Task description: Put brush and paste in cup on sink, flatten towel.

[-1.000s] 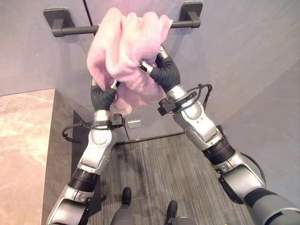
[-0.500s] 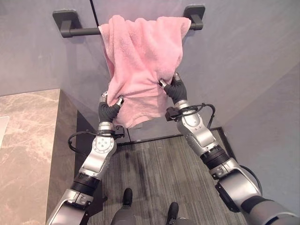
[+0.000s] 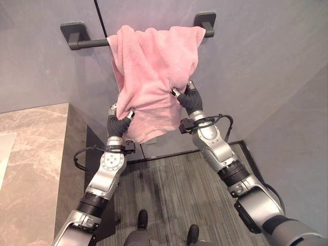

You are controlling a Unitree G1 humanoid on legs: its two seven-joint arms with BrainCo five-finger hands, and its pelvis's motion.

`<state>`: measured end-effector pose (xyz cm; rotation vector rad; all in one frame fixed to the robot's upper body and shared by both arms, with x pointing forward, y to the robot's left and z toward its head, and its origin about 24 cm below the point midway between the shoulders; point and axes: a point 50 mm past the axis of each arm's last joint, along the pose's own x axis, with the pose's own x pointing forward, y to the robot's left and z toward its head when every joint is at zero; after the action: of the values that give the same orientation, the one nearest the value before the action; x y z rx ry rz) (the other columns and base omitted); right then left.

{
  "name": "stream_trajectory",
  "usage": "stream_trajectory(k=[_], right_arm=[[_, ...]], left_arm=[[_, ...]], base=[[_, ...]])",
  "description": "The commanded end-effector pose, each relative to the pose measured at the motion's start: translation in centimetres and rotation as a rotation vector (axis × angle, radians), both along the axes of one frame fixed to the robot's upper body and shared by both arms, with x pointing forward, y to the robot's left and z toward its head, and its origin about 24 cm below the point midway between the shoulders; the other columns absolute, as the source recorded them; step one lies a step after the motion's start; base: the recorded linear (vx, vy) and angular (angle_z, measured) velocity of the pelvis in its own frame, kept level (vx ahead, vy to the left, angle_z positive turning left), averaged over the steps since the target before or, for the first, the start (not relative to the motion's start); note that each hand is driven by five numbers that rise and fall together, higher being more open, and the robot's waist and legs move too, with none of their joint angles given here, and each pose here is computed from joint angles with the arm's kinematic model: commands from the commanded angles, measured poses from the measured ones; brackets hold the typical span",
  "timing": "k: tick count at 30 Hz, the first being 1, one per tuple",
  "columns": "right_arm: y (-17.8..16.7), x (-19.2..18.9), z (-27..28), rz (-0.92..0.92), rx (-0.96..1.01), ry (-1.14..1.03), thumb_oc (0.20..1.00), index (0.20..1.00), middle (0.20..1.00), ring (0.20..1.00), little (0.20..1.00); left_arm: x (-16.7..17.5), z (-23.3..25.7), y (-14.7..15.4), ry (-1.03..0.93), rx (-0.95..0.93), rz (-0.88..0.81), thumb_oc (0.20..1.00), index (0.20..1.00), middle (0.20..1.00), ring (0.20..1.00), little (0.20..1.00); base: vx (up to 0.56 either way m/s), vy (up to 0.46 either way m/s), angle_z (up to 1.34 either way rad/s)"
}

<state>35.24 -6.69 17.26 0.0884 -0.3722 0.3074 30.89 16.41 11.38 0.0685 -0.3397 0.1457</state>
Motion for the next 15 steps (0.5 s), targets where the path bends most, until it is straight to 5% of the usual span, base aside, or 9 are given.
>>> stream_trajectory(k=[1, 2, 15], right_arm=[[-1.5, 0.7, 1.6, -0.047, 0.060, -0.059, 0.765, 0.765, 0.765, 0.765, 0.765], [-1.7, 0.9, 1.5, -0.054, 0.048, -0.052, 1.000, 1.000, 1.000, 1.000, 1.000], [-4.3, 1.0, 0.2, -0.118, -0.069, -0.031, 1.000, 1.000, 1.000, 1.000, 1.000]], left_arm=[[-0.1, 0.7, 2.9, -0.035, 0.113, 0.079, 1.000, 1.000, 1.000, 1.000, 1.000], [-0.2, 0.4, 3.2, -0.024, 0.122, 0.083, 1.000, 1.000, 1.000, 1.000, 1.000], [-1.7, -0.8, 7.9, 0.047, 0.117, 0.178, 1.000, 1.000, 1.000, 1.000, 1.000]], base=[[0.00, 0.000, 0.00], [0.00, 0.000, 0.00], [0.00, 0.000, 0.00]])
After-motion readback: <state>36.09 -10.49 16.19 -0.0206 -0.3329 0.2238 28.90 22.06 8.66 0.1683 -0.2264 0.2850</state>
